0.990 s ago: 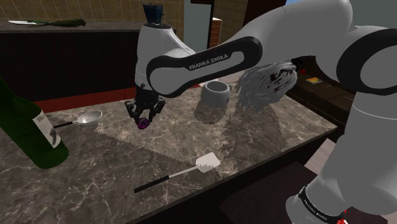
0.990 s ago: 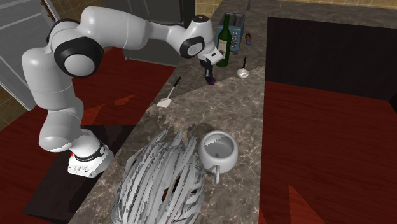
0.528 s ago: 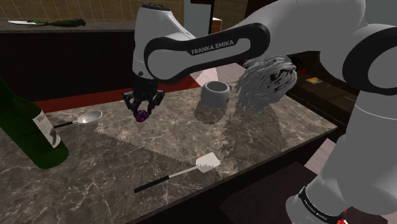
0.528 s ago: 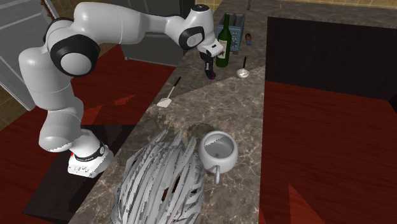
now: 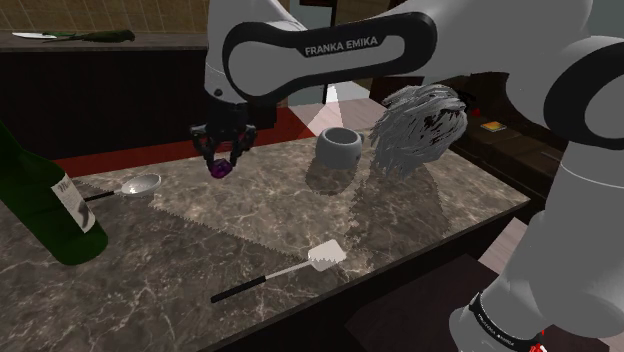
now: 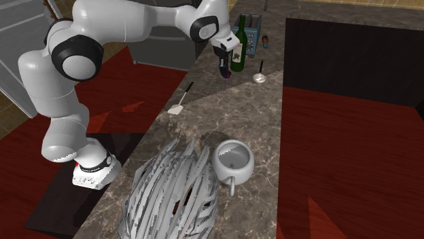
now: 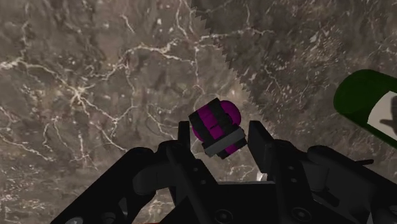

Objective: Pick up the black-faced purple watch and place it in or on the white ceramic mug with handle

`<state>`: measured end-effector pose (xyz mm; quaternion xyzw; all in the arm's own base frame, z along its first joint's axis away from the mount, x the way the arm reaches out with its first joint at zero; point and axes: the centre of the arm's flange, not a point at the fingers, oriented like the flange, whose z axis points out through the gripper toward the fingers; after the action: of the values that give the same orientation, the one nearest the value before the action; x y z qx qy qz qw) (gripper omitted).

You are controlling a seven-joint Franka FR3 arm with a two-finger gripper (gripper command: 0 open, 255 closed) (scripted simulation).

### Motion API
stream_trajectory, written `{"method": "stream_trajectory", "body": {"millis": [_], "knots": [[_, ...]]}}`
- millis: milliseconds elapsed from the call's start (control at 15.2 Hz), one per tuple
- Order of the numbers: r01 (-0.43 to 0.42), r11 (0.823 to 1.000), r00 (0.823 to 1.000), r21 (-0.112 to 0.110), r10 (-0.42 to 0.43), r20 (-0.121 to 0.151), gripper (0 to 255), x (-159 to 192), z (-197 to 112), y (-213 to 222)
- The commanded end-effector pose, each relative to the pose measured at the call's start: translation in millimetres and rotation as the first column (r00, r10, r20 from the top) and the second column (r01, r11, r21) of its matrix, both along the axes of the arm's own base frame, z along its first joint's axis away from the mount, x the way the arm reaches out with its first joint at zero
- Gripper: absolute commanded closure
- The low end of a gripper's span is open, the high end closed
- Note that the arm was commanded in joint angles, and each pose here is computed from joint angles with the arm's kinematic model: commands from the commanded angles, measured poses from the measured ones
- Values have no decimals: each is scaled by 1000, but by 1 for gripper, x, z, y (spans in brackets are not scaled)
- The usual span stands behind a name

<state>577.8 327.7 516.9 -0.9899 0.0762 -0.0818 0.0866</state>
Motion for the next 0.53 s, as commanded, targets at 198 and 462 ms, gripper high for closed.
{"method": "stream_trajectory", "body": {"millis": [198, 462], "knots": [[0, 1000, 1000, 0, 0, 0, 255, 1, 27, 1], [0, 1000, 1000, 0, 0, 0, 255, 1, 36, -26]]}}
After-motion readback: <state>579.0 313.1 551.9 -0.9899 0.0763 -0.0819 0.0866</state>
